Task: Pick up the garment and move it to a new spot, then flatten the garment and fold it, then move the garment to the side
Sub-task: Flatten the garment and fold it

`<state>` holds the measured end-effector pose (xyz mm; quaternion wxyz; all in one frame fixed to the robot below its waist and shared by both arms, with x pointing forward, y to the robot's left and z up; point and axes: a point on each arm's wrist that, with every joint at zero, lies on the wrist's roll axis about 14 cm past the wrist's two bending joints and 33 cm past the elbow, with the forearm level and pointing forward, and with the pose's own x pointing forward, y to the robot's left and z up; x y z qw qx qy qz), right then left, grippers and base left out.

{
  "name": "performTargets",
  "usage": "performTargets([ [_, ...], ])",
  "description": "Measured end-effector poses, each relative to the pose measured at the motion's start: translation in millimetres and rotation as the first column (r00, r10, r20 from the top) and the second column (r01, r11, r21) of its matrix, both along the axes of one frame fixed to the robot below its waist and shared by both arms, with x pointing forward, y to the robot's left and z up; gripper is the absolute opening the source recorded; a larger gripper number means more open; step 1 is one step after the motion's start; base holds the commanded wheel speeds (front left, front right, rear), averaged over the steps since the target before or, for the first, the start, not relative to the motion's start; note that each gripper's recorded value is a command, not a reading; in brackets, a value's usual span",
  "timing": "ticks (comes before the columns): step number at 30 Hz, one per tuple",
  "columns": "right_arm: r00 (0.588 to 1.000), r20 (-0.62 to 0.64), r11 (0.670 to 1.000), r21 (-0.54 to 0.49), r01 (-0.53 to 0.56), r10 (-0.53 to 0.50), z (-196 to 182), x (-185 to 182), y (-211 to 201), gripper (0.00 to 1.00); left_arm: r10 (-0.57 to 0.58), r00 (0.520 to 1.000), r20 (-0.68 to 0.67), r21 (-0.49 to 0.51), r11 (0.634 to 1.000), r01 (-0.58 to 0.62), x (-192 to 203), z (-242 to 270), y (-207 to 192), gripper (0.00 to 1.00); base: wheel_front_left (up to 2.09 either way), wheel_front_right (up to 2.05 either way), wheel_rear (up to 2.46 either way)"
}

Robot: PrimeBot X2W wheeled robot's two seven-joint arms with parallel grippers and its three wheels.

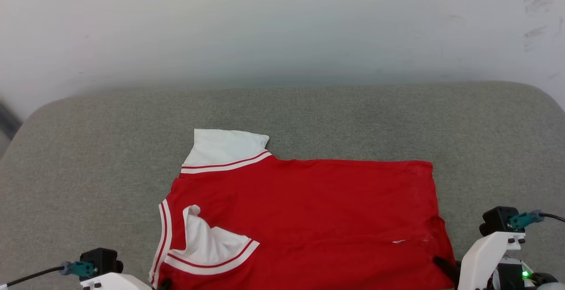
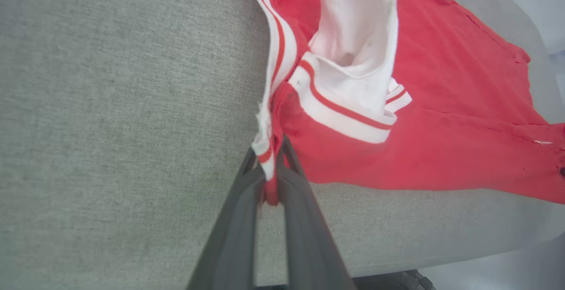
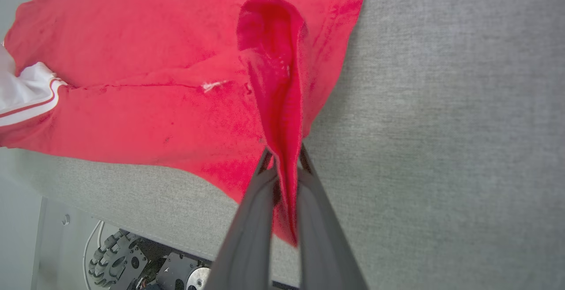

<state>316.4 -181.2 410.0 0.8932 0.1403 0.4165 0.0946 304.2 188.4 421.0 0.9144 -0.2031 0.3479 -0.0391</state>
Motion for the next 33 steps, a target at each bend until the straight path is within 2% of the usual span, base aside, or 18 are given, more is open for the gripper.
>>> performTargets([
  [1, 1.0, 0.015, 1.0, -0.002, 0.008, -0.007, 0, 1, -1, 1.0, -0.006, 1.0, -0.013, -0.008, 1.0, 0.006, -2, -3, -3, 0.81, 0.0, 0.0, 0.0],
  [2, 1.0, 0.027, 1.0, -0.007, 0.009, -0.009, -1, 2, -1, 1.0, -0.013, 0.999, -0.03, -0.024, 1.0, 0.012, -4, -6, -6, 1.0, 0.0, 0.0, 0.0],
  [5, 0.994, 0.107, 1.0, -0.013, 0.014, -0.013, 6, 8, 2, 1.0, -0.014, 0.999, -0.044, -0.042, 0.999, 0.012, -4, -12, -9, 1.0, 0.0, 0.0, 0.0],
  [8, 0.972, 0.234, 0.998, -0.057, 0.034, -0.019, 21, 19, -4, 1.0, 0.0, 1.0, 0.001, -0.02, 1.0, 0.0, 8, -6, -3, 1.0, 0.0, 0.0, 0.0],
  [12, 0.911, 0.409, 0.993, -0.072, 0.091, -0.054, 48, 33, -13, 1.0, 0.012, 0.992, 0.123, 0.035, 0.999, -0.016, 34, 16, 6, 1.0, 0.0, 0.0, 0.0],
  [17, 0.826, 0.559, 0.984, -0.087, 0.154, -0.08, 76, 45, -24, 1.0, -0.004, 0.965, 0.262, 0.083, 0.996, -0.019, 72, 48, 6, 1.0, 0.0, 0.0, 0.0],
  [22, 0.744, 0.66, 0.979, -0.069, 0.194, -0.101, 103, 70, -25, 1.0, -0.049, 0.937, 0.346, 0.109, 0.994, 0.012, 120, 77, -5, 1.0, 0.0, 0.0, 0.0],
  [25, 0.71, 0.696, 0.976, -0.059, 0.209, -0.11, 112, 85, -23, 1.0, -0.078, 0.927, 0.366, 0.115, 0.993, 0.038, 152, 86, -13, 1.0, 0.0, 0.0, 0.0],
  [28, 0.692, 0.714, 0.974, -0.062, 0.217, -0.109, 114, 98, -22, 1.0, -0.088, 0.929, 0.36, 0.123, 0.991, 0.046, 185, 85, -15, 1.0, 0.0, 0.0, 0.0],
  [33, 0.696, 0.708, 0.97, -0.072, 0.233, -0.115, 104, 112, -24, 1.0, -0.134, 0.958, 0.253, 0.121, 0.987, 0.106, 226, 59, -21, 1.0, 0.0, 0.0, 0.0],
])
